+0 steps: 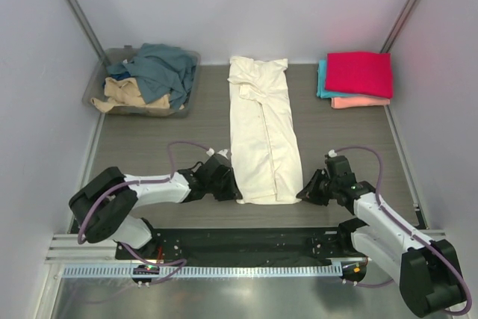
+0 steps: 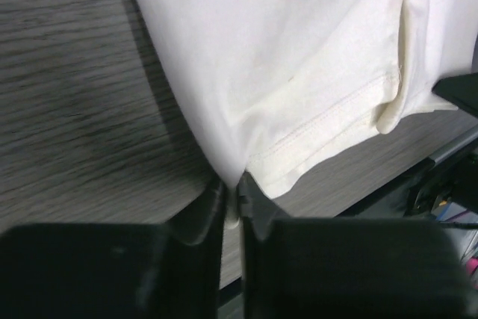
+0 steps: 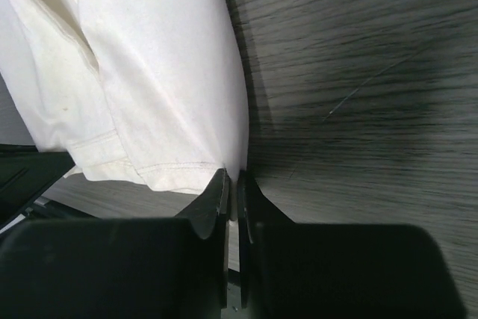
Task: Fold and stack the t-shirts
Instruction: Fold the tshirt
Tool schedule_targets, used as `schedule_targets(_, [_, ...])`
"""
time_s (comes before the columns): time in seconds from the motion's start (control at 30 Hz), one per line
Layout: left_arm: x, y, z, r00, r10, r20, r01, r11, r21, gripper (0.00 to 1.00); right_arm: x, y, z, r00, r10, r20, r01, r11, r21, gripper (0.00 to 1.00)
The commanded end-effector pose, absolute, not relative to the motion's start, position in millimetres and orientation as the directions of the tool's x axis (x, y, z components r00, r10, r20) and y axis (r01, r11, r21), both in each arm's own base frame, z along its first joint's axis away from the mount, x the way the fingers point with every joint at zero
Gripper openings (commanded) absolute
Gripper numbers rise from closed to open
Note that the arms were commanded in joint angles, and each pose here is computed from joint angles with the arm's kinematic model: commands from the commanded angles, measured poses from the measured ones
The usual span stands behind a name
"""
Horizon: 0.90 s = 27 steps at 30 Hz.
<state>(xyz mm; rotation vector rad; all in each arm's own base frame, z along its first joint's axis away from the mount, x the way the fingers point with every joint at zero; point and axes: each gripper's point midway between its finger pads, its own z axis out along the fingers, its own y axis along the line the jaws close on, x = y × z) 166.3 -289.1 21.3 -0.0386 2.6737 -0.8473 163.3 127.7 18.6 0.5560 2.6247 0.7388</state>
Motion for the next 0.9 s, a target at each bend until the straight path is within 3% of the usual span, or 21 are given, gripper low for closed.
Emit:
schedule_targets(0.0, [173.4,-292.0,23.0,-0.934,-0.135,-0.332,0.077,0.830,-0.552,0.06,159.8,128.0,20.0,-0.861,0.457,-0.224,0.269,0.783,0.561,0.04])
schedule_targets(0.03, [171.4,-292.3,24.9,-0.936,-0.136,-0.326,0.074,0.827,-0.558,0.00,159.1,128.0,20.9,-0.862,0.455,-0.223,0.268,0.783,0.561,0.01])
schedule_targets(0.47, [126.4,-280.4,95.5,-0.911,-0.195,-0.363,0.062,0.805,-0.590,0.00,149.0,131.0,77.5,-0.843,0.474,-0.255,0.232,0.746,0.624,0.01])
schedule_targets(0.63, [154.4,-267.0,131.0,-0.855,-0.167,-0.491,0.117,0.861,-0.496,0.00,179.7,126.8,109.6,-0.817,0.459,-0.350,0.189,0.786,0.588,0.01])
schedule_targets(0.87, [216.6,-262.2,159.0,-0.845,-0.164,-0.508,0.116,0.873,-0.474,0.01,267.0,131.7,170.0,-0.751,0.410,-0.517,0.099,0.845,0.526,0.01])
